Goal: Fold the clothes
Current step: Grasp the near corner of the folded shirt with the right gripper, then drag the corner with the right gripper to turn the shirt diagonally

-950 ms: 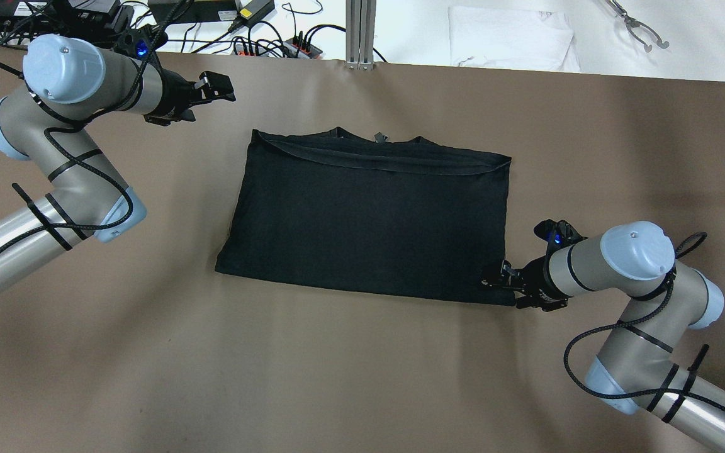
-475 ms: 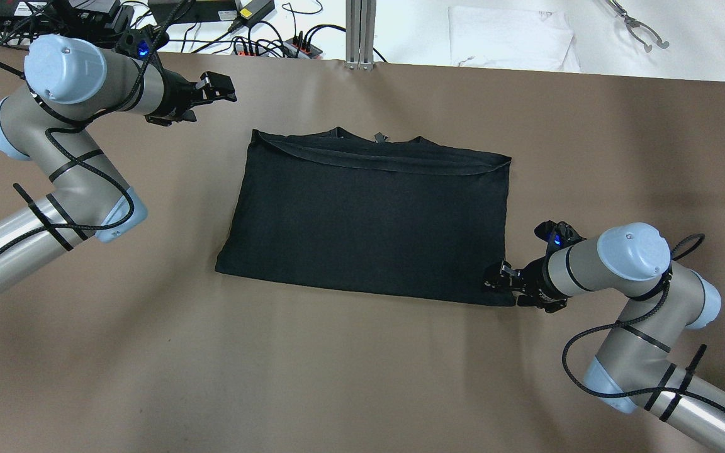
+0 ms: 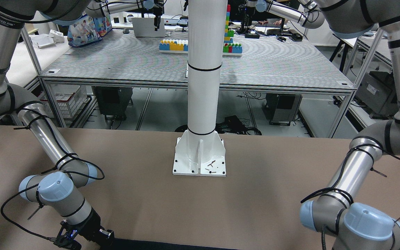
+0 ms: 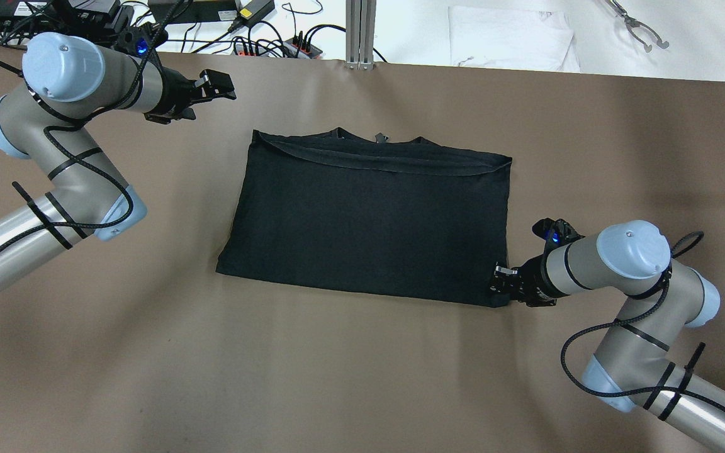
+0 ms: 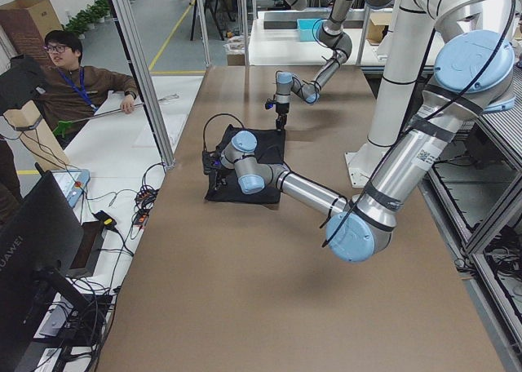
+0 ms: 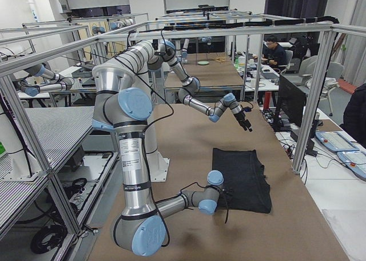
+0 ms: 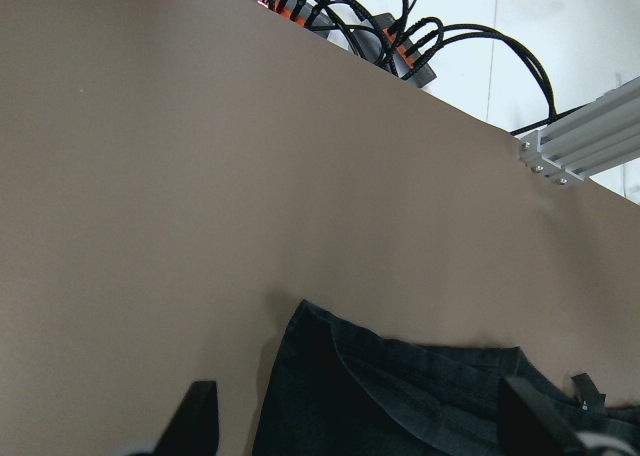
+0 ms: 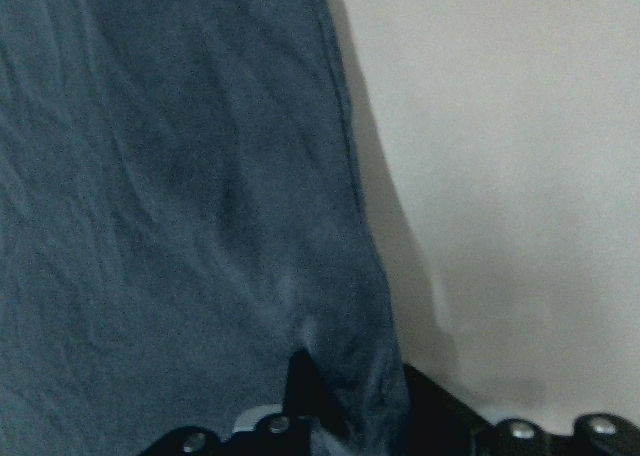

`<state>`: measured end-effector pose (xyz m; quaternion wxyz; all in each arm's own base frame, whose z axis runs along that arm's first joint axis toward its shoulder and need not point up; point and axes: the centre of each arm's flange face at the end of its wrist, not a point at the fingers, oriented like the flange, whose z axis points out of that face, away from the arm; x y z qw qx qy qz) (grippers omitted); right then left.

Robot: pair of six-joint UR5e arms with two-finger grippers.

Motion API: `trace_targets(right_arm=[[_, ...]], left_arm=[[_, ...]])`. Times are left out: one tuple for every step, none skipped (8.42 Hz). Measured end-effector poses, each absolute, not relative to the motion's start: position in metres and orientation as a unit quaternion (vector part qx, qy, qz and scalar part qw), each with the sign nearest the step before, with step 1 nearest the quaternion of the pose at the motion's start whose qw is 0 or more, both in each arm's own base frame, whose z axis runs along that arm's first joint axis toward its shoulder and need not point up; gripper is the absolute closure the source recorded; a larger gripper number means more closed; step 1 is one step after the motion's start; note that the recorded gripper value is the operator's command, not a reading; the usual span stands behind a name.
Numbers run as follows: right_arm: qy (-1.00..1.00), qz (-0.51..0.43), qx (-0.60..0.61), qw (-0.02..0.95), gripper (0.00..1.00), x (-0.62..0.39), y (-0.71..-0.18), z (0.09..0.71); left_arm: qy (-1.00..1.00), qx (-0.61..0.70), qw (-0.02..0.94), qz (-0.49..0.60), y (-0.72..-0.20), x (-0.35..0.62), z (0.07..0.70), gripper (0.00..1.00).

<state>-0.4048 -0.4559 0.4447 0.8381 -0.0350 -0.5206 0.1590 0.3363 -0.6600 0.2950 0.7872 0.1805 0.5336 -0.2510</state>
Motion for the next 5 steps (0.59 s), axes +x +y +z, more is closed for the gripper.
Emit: trace_targets(right_arm=[[-0.526,0.156,-0.035,0.836,1.00,-0.402,-0.454,0.437],[-0.534,0.149,-0.037,0.832,1.00,-0.398,-0.450,0.427],[-0.544,0.139,-0.041,0.827,1.00,-0.394,-0.444,0.414],[-0.555,0.128,-0.049,0.821,1.00,-0.389,-0.435,0.402],[-0.566,0.114,-0.062,0.814,1.00,-0.385,-0.424,0.389]], left_arm=[[0.533,0.181,0.787,-0.252,-0.661,0.335,0.295,0.00],[0.533,0.182,0.787,-0.253,-0.662,0.333,0.295,0.00],[0.532,0.182,0.787,-0.254,-0.662,0.331,0.296,0.00],[0.532,0.183,0.786,-0.256,-0.662,0.328,0.298,0.00],[0.531,0.186,0.786,-0.257,-0.661,0.325,0.299,0.00]])
